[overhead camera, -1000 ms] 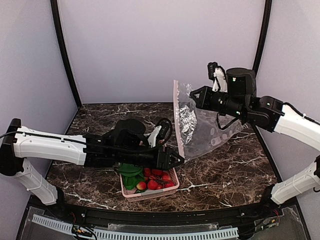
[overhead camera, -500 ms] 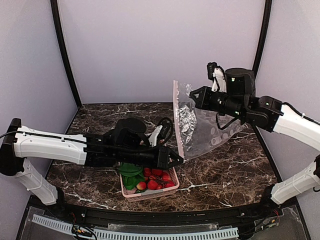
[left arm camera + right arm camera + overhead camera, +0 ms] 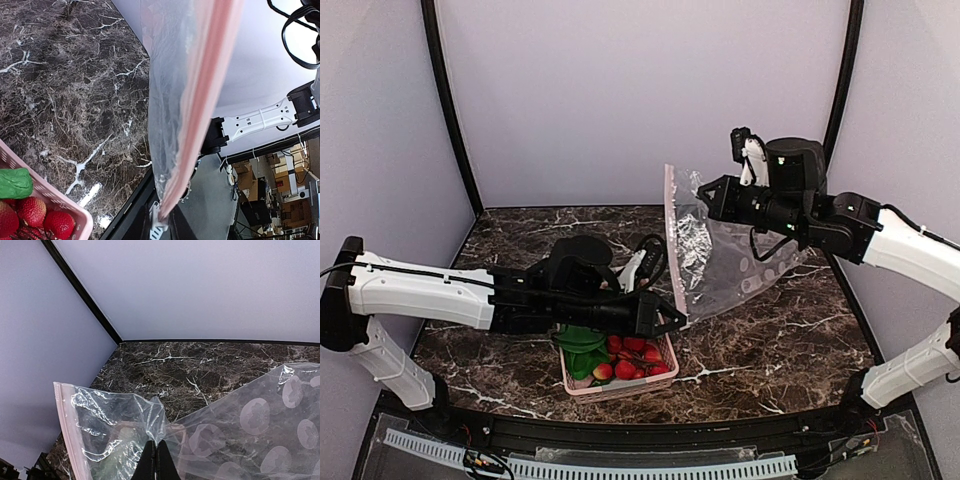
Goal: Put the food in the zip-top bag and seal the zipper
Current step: Pass from the right arm to the left
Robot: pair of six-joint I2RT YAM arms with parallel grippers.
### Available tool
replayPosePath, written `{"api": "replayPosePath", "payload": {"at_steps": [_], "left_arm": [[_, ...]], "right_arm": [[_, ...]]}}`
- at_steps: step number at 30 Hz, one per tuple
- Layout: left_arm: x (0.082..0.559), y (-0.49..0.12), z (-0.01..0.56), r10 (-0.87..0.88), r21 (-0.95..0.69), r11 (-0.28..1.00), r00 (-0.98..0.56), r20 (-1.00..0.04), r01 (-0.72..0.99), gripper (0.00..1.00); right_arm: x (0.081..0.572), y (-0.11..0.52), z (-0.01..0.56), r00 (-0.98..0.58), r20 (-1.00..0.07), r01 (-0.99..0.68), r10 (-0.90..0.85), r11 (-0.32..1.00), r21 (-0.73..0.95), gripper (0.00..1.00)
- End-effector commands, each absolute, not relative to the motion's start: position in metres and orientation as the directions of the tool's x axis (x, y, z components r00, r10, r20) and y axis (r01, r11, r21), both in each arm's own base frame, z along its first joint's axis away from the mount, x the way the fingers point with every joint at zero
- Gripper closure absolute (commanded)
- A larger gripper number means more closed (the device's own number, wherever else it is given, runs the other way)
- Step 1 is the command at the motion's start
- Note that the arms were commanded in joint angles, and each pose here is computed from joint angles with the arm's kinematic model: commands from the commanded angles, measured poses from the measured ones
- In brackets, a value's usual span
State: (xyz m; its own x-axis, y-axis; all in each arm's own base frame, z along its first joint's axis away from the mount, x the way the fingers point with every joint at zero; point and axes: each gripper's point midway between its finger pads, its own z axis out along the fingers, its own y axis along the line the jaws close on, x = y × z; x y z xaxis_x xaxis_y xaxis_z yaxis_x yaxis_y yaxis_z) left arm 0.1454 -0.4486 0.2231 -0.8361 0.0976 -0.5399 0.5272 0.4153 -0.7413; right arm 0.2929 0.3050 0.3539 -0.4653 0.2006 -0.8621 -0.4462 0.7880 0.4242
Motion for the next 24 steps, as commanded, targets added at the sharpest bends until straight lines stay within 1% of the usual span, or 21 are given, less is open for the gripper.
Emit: {"api": "replayPosePath", "payload": {"at_steps": [1,6,7,9,12,15,16,18,20,21,22,24], "left_arm": [[0.142,-0.453,0.233,0.090,-0.752,0.387,-0.833,-0.546,0.534,0.88],[0.143,-0.452,0.236,0.078,-0.757,0.383,-0.835,-0.544,0.529,0.93],[0.143,-0.452,0.237,0.074,-0.760,0.381,-0.837,-0.543,0.527,0.95],[0.143,-0.452,0.240,0.066,-0.765,0.374,-0.838,-0.542,0.524,0.97],[0.143,-0.451,0.246,0.049,-0.772,0.364,-0.839,-0.543,0.521,0.99],[0.143,-0.450,0.249,0.039,-0.779,0.356,-0.841,-0.539,0.516,0.99],[0.143,-0.450,0.250,0.037,-0.782,0.354,-0.843,-0.537,0.514,0.99],[0.143,-0.449,0.251,0.032,-0.784,0.352,-0.844,-0.536,0.511,0.99],[0.143,-0.448,0.252,0.028,-0.786,0.351,-0.844,-0.535,0.509,0.99],[0.143,-0.448,0.254,0.026,-0.786,0.349,-0.844,-0.536,0.510,0.99],[0.144,-0.447,0.253,0.024,-0.786,0.353,-0.845,-0.535,0.507,0.99],[0.145,-0.446,0.254,0.019,-0.787,0.358,-0.846,-0.533,0.503,0.99]], "right_arm": [[0.292,0.308,0.357,-0.458,-0.867,-0.452,0.197,0.788,0.418,1.00],[0.291,0.306,0.350,-0.459,-0.871,-0.453,0.177,0.797,0.401,1.00],[0.290,0.305,0.348,-0.460,-0.871,-0.454,0.171,0.798,0.396,0.94],[0.288,0.303,0.342,-0.463,-0.874,-0.459,0.149,0.804,0.380,0.78],[0.284,0.295,0.329,-0.471,-0.876,-0.455,0.104,0.822,0.342,0.48],[0.279,0.285,0.320,-0.473,-0.879,-0.454,0.058,0.839,0.300,0.32],[0.277,0.282,0.317,-0.474,-0.880,-0.455,0.044,0.843,0.287,0.27],[0.271,0.276,0.313,-0.468,-0.884,-0.469,0.016,0.843,0.263,0.22],[0.263,0.273,0.311,-0.459,-0.888,-0.504,-0.012,0.827,0.249,0.19],[0.257,0.272,0.311,-0.448,-0.894,-0.533,-0.027,0.811,0.242,0.19],[0.250,0.273,0.310,-0.435,-0.900,-0.567,-0.044,0.789,0.236,0.22],[0.234,0.277,0.312,-0.391,-0.918,-0.653,-0.067,0.723,0.226,0.23]]}}
